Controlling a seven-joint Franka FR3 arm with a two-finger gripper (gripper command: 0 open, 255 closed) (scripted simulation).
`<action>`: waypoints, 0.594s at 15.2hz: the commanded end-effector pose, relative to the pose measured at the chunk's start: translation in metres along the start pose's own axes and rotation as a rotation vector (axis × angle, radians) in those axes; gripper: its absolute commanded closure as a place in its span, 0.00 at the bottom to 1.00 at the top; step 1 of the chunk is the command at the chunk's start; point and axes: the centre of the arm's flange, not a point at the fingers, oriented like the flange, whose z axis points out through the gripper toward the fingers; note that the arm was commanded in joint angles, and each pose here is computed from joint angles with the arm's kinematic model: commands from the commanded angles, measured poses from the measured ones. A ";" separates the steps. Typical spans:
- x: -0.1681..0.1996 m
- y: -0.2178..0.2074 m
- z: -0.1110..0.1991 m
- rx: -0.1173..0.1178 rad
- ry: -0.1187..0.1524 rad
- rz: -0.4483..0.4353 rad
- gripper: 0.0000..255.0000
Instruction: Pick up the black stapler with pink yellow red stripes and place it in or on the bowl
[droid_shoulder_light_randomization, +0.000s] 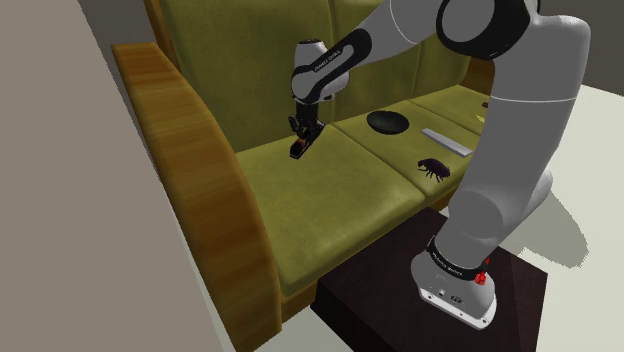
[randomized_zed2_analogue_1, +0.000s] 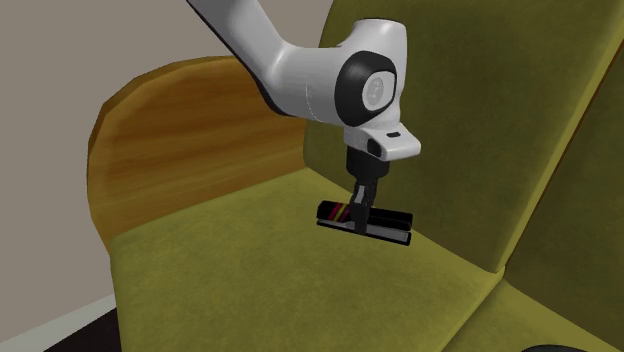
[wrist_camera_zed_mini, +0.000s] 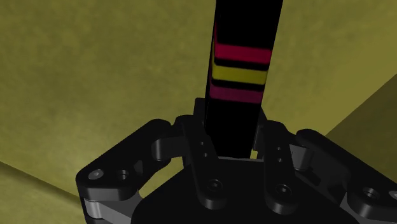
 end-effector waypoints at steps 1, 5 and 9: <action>0.000 0.000 0.001 0.000 0.000 -0.001 1.00; 0.000 0.000 -0.015 0.000 0.000 -0.001 1.00; 0.000 0.000 -0.036 0.000 0.000 -0.001 1.00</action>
